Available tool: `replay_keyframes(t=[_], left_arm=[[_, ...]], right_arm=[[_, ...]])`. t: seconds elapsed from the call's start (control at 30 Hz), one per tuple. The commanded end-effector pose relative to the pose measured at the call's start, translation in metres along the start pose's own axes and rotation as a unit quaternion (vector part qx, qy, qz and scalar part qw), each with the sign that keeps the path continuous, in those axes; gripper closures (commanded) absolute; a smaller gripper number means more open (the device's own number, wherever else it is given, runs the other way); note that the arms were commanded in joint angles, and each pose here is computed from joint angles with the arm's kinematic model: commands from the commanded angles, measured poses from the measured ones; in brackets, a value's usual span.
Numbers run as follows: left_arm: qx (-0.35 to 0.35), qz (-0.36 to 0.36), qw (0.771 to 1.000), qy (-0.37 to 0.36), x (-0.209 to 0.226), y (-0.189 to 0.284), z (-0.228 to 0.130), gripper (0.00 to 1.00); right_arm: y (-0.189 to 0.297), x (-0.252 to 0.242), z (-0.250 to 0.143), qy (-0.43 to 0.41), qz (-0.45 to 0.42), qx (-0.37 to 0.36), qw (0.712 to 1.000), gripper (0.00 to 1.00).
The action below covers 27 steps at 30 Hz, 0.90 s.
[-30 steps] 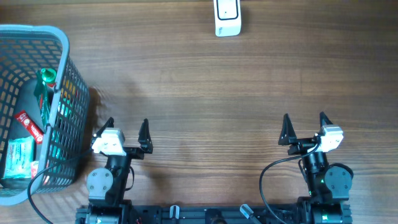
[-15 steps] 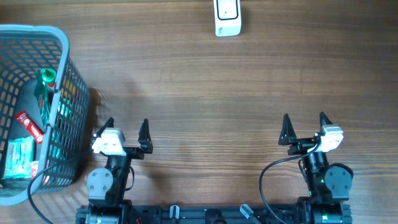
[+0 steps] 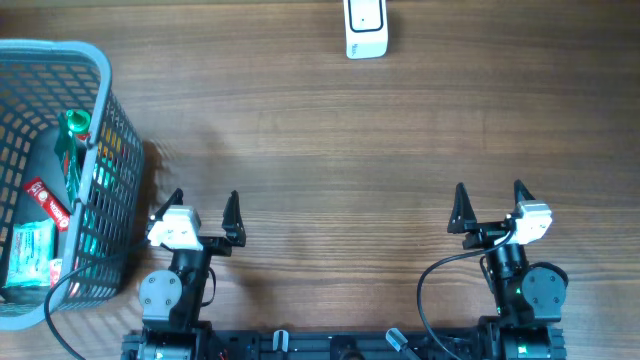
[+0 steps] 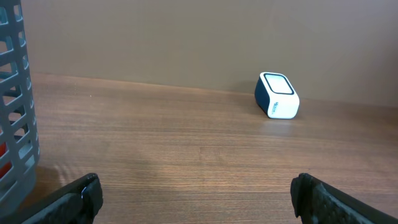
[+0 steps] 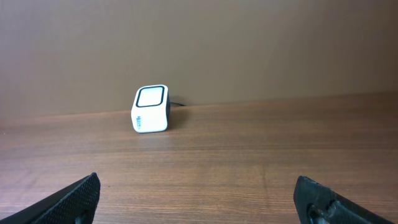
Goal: Scan the item barcode
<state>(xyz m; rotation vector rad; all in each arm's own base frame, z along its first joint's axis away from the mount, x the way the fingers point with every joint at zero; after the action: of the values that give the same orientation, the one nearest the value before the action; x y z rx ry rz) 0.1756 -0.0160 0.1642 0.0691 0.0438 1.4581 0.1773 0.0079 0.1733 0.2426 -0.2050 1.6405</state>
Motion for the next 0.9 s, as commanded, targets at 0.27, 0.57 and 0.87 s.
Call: replay_keyframes(t=[0.27,0.57,0.87], left_arm=[[0.002,0.011,1.0,-0.004,0.0028,-0.0003,-0.0029,0.0],[0.002,0.011,1.0,-0.004,0.0028,-0.0003,-0.0029,0.0],[0.002,0.016,1.0,-0.004,0.0039,-0.0002,-0.0029,0.0]], right_arm=[[-0.0004,-0.0011,-0.0004,0.005,-0.006,0.0,1.0,0.0],[-0.0004,-0.0011,-0.0004,0.005,-0.006,0.0,1.0,0.0],[-0.0004,-0.0011,-0.0004,0.005,-0.006,0.0,1.0,0.0]])
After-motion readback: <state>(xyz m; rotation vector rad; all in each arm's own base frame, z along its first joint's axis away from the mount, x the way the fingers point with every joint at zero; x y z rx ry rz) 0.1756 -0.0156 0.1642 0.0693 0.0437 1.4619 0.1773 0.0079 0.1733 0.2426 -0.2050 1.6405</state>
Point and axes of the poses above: each gripper's point midway between its finger pads, its own y axis back along the fingers, its own x axis along the line the jaws close on, z = x × y, the point moved 7 cm from there along y, back along the fingers, and after that the axes turned 10 degrees about -y, right-handed, at the moved point
